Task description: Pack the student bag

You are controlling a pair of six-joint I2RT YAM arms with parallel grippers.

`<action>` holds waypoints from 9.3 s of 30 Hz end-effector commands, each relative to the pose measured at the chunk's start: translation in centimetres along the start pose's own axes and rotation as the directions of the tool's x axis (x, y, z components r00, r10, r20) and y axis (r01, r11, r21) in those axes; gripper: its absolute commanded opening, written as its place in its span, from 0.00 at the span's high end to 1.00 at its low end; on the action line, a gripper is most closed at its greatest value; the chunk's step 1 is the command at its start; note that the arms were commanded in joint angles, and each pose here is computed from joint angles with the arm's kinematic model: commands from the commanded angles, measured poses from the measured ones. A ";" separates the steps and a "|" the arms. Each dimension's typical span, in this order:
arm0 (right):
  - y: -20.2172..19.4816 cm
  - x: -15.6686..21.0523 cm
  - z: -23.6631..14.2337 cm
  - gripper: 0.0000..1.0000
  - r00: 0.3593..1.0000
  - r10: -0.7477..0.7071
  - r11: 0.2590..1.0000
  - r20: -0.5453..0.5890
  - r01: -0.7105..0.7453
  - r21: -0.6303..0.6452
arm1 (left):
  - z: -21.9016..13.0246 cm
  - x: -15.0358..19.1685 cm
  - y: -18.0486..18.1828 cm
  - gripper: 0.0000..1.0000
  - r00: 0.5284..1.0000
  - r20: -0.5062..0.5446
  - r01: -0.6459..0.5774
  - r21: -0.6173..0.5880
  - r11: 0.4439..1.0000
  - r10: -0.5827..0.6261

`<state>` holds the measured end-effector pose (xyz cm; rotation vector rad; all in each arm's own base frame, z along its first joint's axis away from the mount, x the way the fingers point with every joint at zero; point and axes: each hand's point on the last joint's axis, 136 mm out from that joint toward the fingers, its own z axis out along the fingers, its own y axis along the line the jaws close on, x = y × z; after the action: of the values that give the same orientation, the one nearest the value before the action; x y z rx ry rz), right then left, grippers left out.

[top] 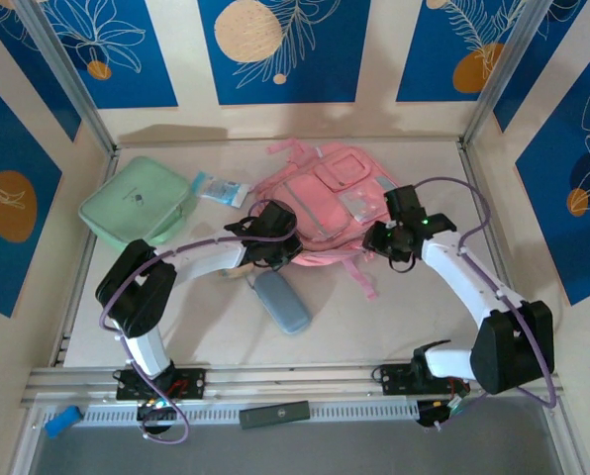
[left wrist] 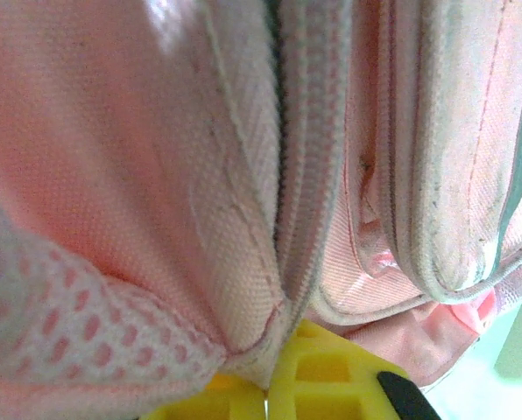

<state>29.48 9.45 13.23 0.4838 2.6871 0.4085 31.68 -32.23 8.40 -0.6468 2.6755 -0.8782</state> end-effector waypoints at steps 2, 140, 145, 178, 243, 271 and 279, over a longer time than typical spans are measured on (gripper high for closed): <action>1.9 -0.7 -0.6 0.50 0.995 0.062 0.991 -0.081 -0.071 -0.117 | -0.5 -0.1 0.3 1.00 0.996 -0.015 -0.085 0.000 0.996 0.085; 1.1 -6.4 11.0 0.76 0.879 -0.418 0.712 -0.229 0.474 0.519 | 7.5 -2.0 2.3 0.86 0.920 -0.082 -0.391 -0.167 0.905 0.383; 2.9 -6.8 10.0 0.90 0.869 -0.466 0.746 -0.166 0.487 0.454 | 7.3 -2.2 1.8 0.87 0.920 -0.078 -0.391 -0.157 0.907 0.383; 5.4 -5.4 2.8 1.00 0.976 -0.217 0.973 -0.027 0.218 0.073 | 2.3 5.7 -8.8 0.66 0.885 -0.071 -0.454 0.077 0.888 0.459; 5.3 -5.7 5.2 1.00 0.965 -0.241 0.968 -0.103 0.246 0.047 | 6.0 6.7 -10.5 0.63 0.899 0.058 -0.433 -0.038 0.901 0.434; 4.1 -5.7 5.4 1.00 0.976 -0.199 0.977 -0.092 0.205 0.059 | 9.2 5.1 -16.6 0.90 0.791 0.318 -0.574 0.092 0.813 0.522; 3.3 -6.8 4.7 1.00 0.978 -0.197 0.977 -0.071 0.202 0.074 | 5.1 4.8 -17.3 1.00 0.723 0.330 -0.661 0.076 0.746 0.607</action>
<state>38.94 10.52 10.94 0.2242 2.7978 0.2326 35.13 -48.73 8.01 0.0734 2.4040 -0.6899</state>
